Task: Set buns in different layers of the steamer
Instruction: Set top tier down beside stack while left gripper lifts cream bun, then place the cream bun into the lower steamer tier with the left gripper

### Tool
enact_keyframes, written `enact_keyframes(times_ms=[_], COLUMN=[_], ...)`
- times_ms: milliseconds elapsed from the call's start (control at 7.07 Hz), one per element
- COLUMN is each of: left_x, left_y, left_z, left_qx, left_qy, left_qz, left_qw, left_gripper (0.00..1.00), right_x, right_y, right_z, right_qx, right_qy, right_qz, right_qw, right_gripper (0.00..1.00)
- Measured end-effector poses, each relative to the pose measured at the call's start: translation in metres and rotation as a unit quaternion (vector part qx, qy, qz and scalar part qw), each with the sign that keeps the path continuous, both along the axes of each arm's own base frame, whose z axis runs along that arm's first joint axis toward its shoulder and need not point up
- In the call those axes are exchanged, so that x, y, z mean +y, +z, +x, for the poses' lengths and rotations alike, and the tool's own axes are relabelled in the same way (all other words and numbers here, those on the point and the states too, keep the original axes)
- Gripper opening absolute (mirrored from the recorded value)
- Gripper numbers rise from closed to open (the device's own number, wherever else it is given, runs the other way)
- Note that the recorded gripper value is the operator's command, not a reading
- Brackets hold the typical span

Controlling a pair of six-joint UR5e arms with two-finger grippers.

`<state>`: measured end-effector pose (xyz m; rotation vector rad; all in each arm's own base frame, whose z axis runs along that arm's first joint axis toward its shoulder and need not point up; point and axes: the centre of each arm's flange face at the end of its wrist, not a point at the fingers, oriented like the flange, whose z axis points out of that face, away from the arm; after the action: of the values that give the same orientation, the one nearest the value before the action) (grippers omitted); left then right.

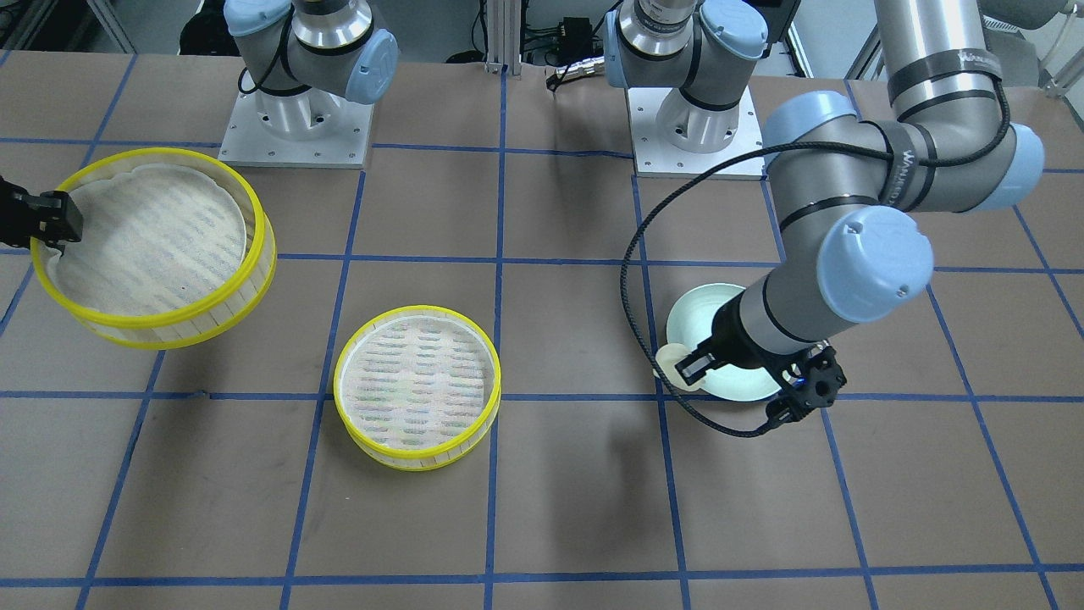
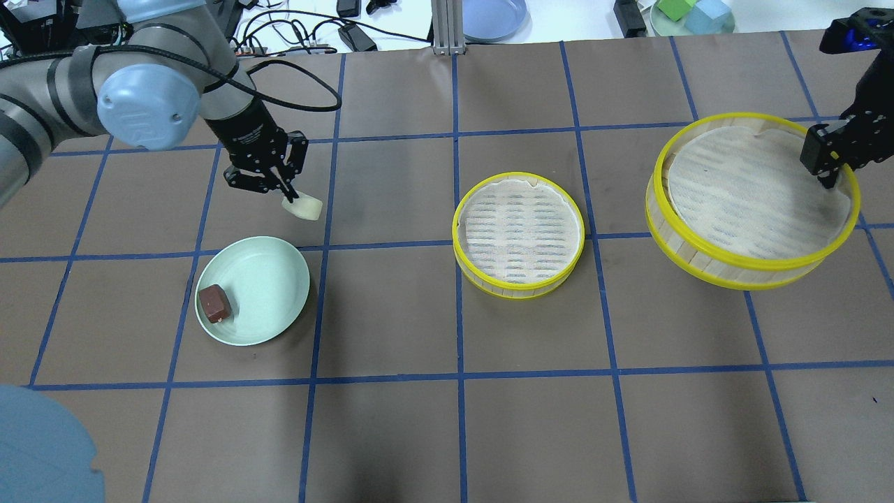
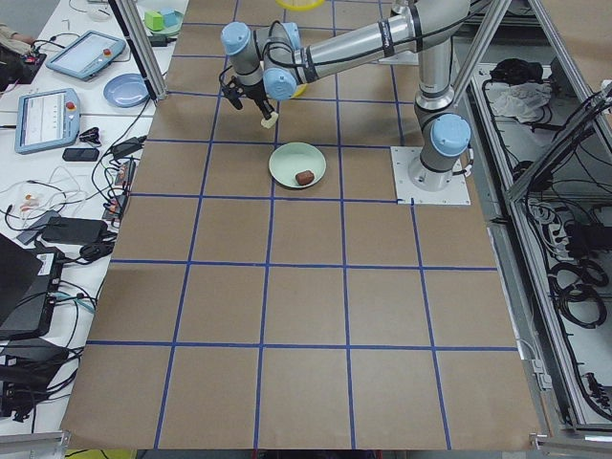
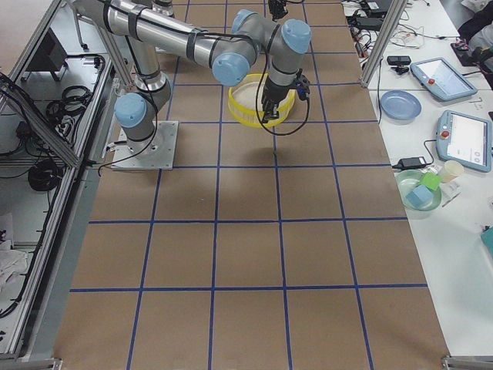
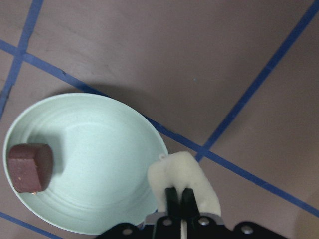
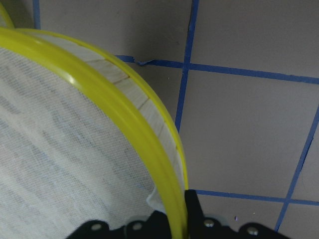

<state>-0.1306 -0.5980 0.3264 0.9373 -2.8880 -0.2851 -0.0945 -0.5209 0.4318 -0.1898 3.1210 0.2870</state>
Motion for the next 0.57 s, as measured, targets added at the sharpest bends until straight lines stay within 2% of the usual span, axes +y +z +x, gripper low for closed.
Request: enact_keyframes(times_ms=[283, 566], left_x=[0.003, 0.013], left_y=[0.007, 0.004], left_z=[-0.077, -0.145], left_qx=[0.048, 0.103], left_qy=[0.041, 0.057], left_qz=[-0.033, -0.053], left_qw=[0.9975, 0.9917], left_gripper=[0.00, 0.00], right_x=[0.001, 0.003], right_y=[-0.001, 0.003], right_z=[0.002, 0.004], right_qx=[-0.010, -0.012], right_qy=[-0.002, -0.002], right_qz=[0.001, -0.003], right_qw=[0.9999, 0.9999], right_gripper=[0.00, 0.00])
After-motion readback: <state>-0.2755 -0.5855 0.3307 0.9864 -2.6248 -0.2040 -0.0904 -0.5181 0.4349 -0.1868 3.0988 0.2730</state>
